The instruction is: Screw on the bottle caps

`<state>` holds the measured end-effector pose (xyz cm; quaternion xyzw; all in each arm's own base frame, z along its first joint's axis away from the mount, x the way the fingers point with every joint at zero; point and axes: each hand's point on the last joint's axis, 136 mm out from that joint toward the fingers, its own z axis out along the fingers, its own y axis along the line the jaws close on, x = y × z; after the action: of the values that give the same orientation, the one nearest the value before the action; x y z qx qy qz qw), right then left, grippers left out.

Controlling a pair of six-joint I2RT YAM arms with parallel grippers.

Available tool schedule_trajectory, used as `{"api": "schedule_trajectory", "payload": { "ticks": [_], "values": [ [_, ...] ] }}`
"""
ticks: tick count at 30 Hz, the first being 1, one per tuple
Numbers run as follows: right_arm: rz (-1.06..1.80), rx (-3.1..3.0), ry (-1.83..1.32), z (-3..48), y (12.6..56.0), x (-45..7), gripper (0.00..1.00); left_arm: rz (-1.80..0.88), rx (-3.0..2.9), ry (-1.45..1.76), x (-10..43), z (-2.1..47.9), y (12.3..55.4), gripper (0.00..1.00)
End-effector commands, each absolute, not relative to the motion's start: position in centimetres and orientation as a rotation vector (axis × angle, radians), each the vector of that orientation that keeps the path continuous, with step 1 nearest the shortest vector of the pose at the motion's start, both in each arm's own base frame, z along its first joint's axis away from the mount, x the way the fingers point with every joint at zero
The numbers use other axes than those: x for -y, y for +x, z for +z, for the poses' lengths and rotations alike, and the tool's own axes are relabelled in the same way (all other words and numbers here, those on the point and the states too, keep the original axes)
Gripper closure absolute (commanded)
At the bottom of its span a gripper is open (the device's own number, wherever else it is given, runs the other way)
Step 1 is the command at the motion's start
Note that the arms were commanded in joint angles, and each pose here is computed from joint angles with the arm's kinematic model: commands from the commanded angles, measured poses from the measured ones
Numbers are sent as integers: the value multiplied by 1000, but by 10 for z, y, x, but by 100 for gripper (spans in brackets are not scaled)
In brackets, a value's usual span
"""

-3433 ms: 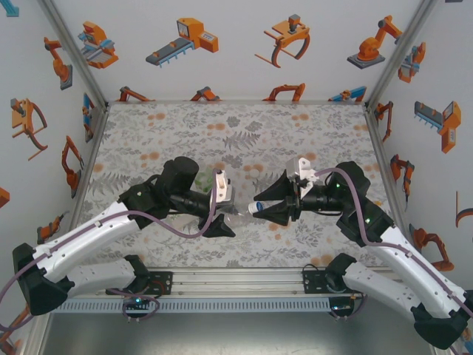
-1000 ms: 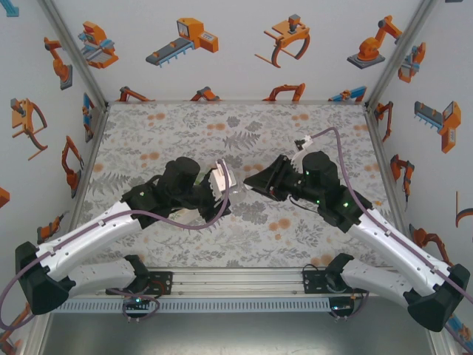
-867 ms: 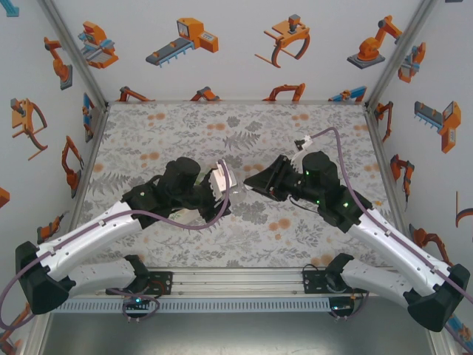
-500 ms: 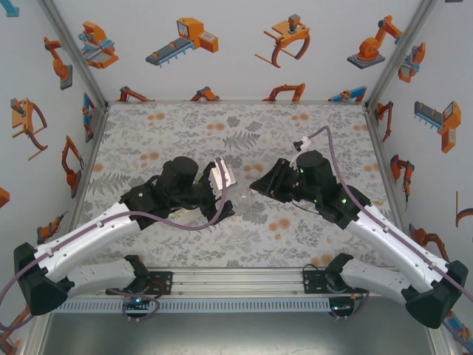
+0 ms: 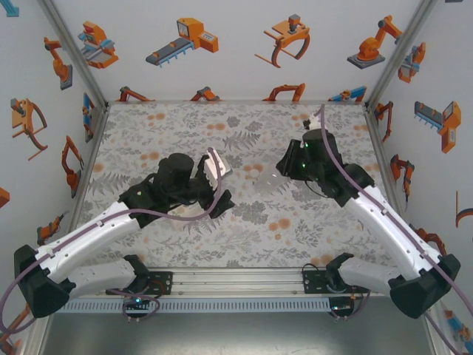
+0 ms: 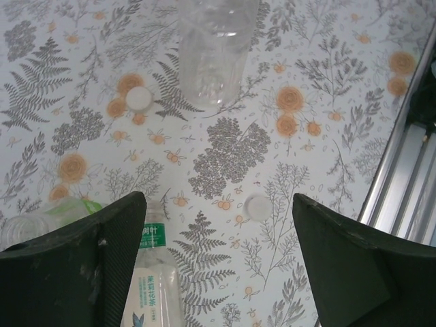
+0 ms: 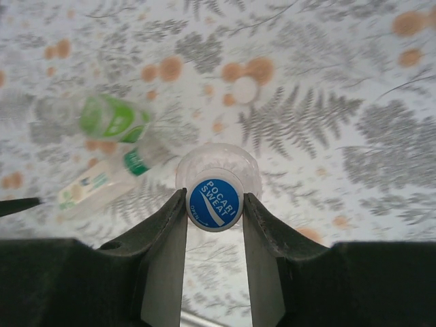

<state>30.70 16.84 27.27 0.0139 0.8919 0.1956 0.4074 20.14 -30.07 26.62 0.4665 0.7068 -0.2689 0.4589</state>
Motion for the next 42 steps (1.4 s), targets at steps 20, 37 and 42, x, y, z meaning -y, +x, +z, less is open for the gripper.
{"api": "schedule_trajectory", "payload": {
  "ticks": [20, 37, 42],
  "values": [
    [102, -2139, -99, 247, 456, -103, 90, -561, -1846, 767, 261, 265, 246, 19],
    [109, -2240, -90, 198, 477, -103, 70, -501, -1812, 744, 240, 267, 241, 18],
    [98, -2250, -84, 195, 472, -100, 62, -481, -1799, 746, 235, 269, 241, 17]
  ]
}}
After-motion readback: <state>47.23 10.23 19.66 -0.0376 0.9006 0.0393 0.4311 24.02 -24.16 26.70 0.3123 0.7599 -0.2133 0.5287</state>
